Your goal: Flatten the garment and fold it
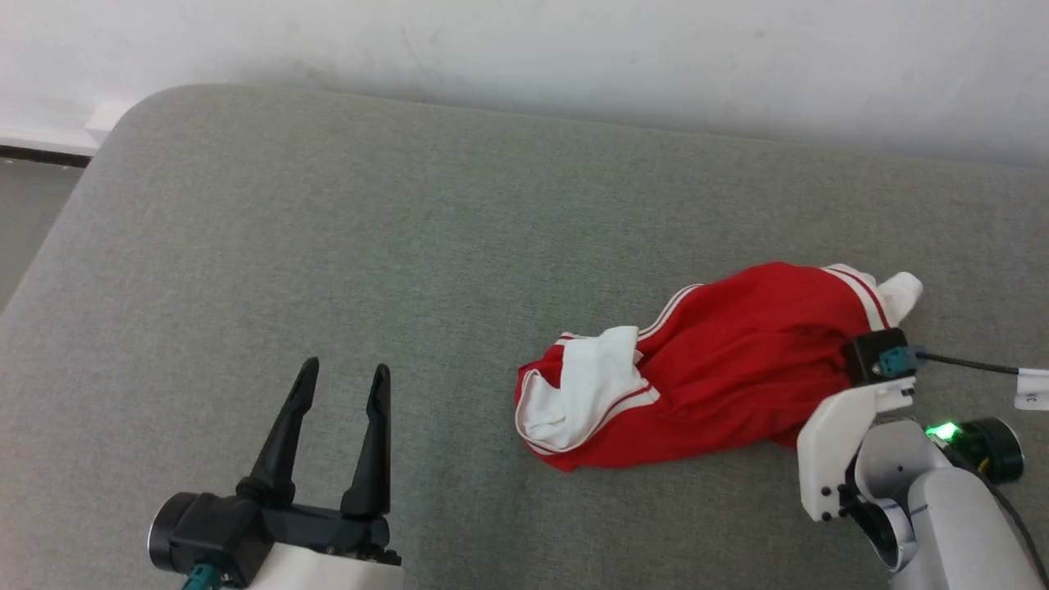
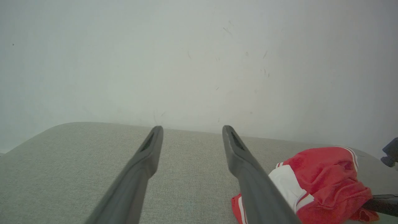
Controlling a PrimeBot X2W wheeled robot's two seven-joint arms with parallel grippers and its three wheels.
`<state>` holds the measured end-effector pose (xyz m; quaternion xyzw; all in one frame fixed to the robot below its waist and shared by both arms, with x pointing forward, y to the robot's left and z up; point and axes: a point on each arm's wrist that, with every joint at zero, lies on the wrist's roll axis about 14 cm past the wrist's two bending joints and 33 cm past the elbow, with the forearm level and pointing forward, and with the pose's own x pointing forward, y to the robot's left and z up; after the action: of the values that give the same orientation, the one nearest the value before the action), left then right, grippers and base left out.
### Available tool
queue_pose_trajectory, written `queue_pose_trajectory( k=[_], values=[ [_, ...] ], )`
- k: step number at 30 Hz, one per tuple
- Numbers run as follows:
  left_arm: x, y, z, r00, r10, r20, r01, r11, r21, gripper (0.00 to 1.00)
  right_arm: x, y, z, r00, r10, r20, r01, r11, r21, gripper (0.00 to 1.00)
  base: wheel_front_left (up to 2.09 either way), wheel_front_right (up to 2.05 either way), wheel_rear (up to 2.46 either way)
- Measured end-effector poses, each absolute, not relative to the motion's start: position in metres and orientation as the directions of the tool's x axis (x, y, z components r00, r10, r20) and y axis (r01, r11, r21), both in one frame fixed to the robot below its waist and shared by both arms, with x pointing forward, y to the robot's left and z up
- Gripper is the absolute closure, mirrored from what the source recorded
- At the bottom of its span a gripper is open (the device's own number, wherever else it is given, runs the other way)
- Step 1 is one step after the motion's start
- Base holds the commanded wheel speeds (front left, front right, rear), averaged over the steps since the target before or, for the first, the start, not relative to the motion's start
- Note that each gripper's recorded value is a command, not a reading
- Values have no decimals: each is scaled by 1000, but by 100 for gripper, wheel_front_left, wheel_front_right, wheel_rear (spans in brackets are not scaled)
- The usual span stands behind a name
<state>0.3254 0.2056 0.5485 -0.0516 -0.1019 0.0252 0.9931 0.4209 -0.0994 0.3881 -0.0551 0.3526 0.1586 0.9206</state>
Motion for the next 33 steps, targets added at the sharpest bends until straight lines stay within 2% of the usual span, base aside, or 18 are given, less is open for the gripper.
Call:
queue_pose_trajectory(
  k=[4, 10, 15, 19, 25, 28, 30, 31, 32, 33],
  values=[
    [330, 201, 547, 980, 44, 196, -23, 994, -110, 0, 427, -97, 404, 727, 270, -632, -330, 944, 24, 100, 0, 0, 0],
    [335, 191, 549, 979, 8, 206, 17, 993, -118, 0, 458, -124, 484, 861, 229, -454, -292, 954, -73, 100, 0, 0, 0],
    [335, 183, 554, 974, -14, 227, 44, 991, -126, 0, 450, -128, 540, 900, 238, -364, -294, 950, -106, 100, 0, 0, 0],
    [336, 181, 555, 973, -19, 229, 51, 990, -134, 0, 409, -125, 515, 827, 259, -499, -335, 940, -66, 100, 0, 0, 0],
    [338, 184, 548, 978, -8, 208, 38, 989, -145, 0, 320, -144, 434, 589, 217, -778, -291, 956, 46, 100, 0, 0, 0],
    [339, 185, 544, 981, -3, 192, 32, 988, -148, 0, 283, -153, 407, 483, 193, -854, -257, 964, 72, 100, 0, 0, 0],
    [340, 186, 541, 983, -1, 183, 28, 988, -149, 0, 270, -154, 397, 449, 191, -873, -245, 966, 85, 100, 0, 0, 0],
    [341, 186, 540, 984, -1, 179, 28, 988, -149, 0, 271, -153, 396, 459, 195, -866, -232, 968, 95, 83, 0, 0, 0],
    [342, 185, 539, 984, -4, 176, 31, 988, -150, 0, 274, -152, 397, 479, 196, -855, -225, 970, 96, 57, 0, 0, 0],
    [342, 184, 538, 985, -7, 174, 33, 988, -150, 0, 277, -152, 399, 502, 193, -843, -226, 970, 87, 5, 0, 0, 0]
  ],
)
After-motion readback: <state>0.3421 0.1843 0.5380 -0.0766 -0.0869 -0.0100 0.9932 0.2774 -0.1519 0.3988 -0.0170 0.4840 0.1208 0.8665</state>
